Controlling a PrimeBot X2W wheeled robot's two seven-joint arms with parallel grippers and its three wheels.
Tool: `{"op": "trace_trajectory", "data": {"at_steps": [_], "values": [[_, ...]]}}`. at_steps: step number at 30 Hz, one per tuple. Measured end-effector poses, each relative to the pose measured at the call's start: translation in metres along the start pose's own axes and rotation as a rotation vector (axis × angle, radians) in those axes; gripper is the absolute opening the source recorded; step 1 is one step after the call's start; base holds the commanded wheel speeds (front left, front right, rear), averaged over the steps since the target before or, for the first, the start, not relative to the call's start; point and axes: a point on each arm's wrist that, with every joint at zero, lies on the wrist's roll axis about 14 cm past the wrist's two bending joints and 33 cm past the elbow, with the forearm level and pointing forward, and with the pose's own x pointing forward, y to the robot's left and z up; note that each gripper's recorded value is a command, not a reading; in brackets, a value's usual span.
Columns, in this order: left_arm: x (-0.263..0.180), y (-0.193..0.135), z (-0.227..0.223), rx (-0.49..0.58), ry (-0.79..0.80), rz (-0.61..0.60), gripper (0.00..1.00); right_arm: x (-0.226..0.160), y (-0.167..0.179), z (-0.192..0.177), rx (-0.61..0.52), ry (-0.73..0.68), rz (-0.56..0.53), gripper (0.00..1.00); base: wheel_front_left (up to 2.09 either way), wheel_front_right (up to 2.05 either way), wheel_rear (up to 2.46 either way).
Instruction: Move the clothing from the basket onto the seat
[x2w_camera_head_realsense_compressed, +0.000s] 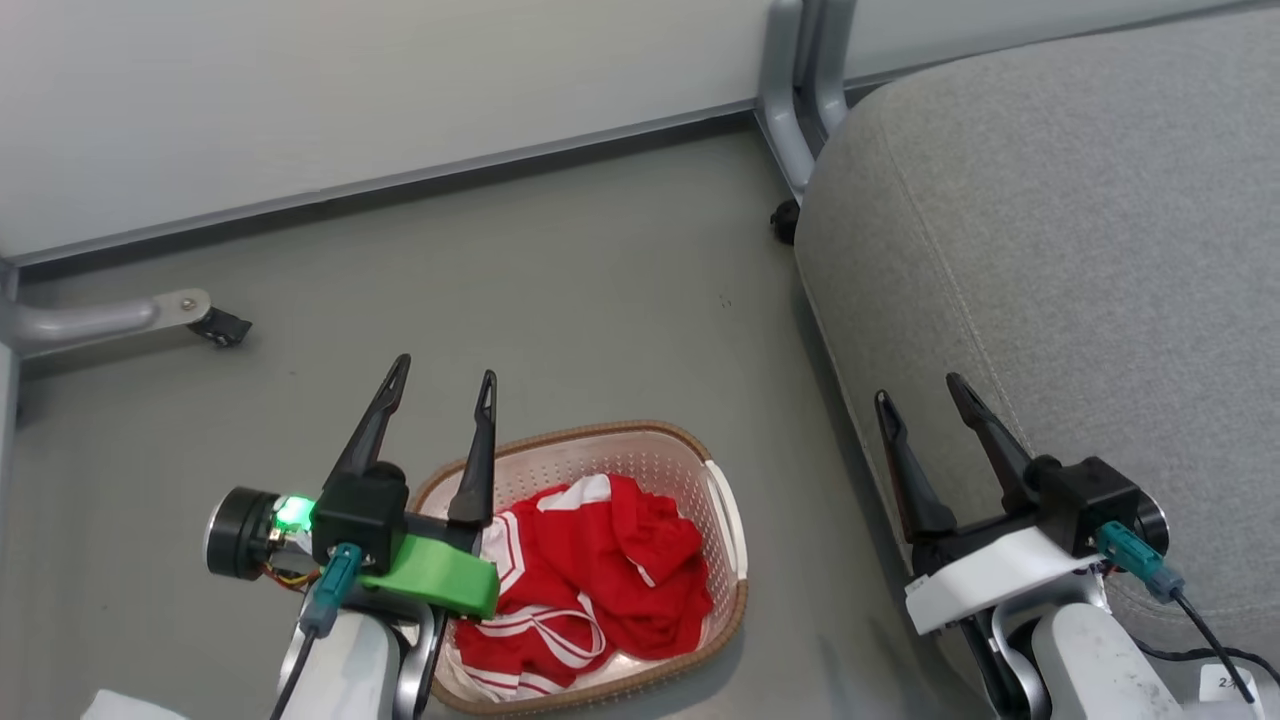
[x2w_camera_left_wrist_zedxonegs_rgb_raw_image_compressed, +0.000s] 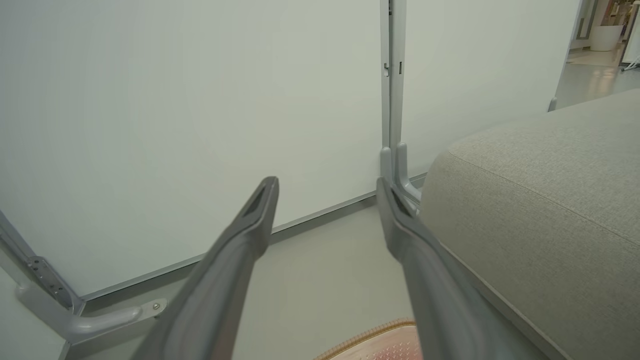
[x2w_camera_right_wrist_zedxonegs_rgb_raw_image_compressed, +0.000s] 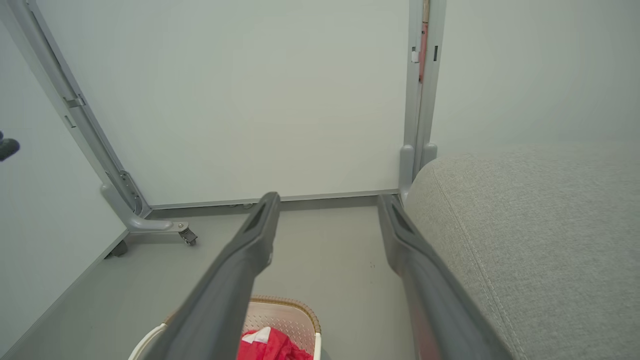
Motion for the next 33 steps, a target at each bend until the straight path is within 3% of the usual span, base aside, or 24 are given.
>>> {"op": "trace_trajectory", "data": {"at_steps": [15,33], "values": [[0.059,-0.045,-0.062,-0.004,0.117,-0.223,1.0,0.022,-0.038,-0.005,-0.006,-0.007,-0.082,1.0,0.0,0.0,0.0],[0.086,-0.091,-0.201,-0.003,0.405,-0.463,1.0,0.039,-0.087,-0.04,-0.039,0.052,-0.182,1.0,0.0,0.0,0.0]]}}
